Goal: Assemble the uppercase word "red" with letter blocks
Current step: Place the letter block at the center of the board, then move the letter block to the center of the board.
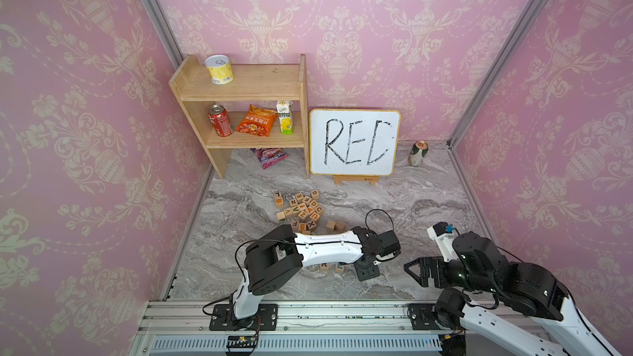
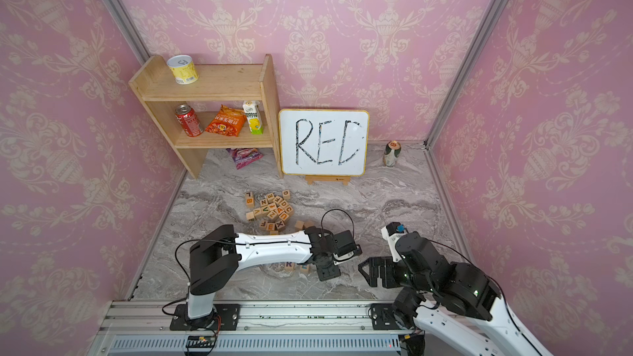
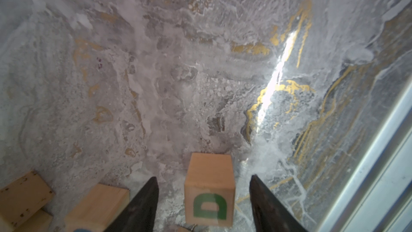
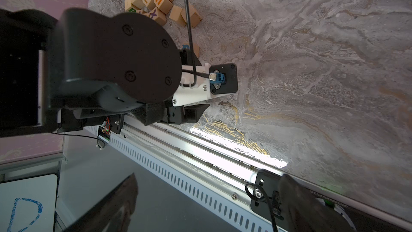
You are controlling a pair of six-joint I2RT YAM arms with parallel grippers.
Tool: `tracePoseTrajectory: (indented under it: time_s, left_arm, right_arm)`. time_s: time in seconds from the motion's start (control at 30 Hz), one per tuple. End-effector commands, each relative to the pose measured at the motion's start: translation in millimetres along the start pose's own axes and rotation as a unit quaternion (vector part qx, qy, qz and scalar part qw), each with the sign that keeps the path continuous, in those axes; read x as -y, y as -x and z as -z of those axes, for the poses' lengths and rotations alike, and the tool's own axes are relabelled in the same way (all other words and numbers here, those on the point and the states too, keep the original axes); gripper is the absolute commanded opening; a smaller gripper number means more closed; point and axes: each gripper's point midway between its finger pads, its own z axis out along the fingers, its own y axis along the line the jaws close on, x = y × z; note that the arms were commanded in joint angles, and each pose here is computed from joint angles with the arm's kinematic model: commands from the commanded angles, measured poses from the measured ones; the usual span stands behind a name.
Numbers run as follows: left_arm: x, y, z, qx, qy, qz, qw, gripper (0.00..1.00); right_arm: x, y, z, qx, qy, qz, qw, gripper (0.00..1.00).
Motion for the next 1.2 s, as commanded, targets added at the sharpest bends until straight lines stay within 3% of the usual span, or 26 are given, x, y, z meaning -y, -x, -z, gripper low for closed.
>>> tracePoseTrajectory:
  time_s: [0.0, 0.33, 0.67, 1.17]
  left_arm:
    - [-10, 4, 19, 0.026, 0.014, 0.042, 0.999, 0.73]
    - [-15, 6, 29, 0.035, 0.020, 0.123, 0.992, 0.99]
    - [-16, 2, 48, 0.056, 0.013, 0.213, 0.975, 0.99]
    - [-19, -40, 83, 0.073, 0.015, 0.313, 0.947, 0.96]
  right_arm:
    - [0, 0, -6, -0.007, -0.005, 0.001, 1.000, 1.00]
    - [-2, 4, -15, -0.012, -0.009, 0.015, 1.000, 1.00]
    - [-12, 9, -24, -0.025, -0.002, 0.035, 0.999, 1.00]
    - [-19, 13, -47, -0.045, -0.005, 0.050, 0.998, 1.00]
